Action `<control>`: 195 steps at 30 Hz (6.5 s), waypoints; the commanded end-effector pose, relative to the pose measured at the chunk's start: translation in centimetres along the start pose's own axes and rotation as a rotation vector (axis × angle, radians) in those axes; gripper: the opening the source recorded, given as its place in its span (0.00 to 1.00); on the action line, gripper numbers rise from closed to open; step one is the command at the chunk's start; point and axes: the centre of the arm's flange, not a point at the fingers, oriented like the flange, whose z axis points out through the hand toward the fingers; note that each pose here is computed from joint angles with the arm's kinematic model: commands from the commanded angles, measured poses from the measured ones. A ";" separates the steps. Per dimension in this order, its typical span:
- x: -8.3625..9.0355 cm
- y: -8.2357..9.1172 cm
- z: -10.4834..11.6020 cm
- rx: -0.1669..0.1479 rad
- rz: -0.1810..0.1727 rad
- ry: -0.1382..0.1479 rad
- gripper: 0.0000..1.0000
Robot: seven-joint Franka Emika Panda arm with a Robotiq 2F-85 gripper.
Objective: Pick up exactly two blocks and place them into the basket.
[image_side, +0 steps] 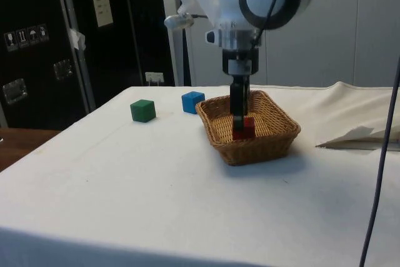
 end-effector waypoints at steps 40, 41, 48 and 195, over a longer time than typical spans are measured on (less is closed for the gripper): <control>8.9 4.1 -10.9 0.071 0.010 0.055 1.00; 9.3 4.2 -10.9 0.071 0.010 0.056 1.00; 11.3 4.5 -10.7 0.063 -0.004 0.053 1.00; 29.5 21.7 3.6 0.083 0.214 0.101 1.00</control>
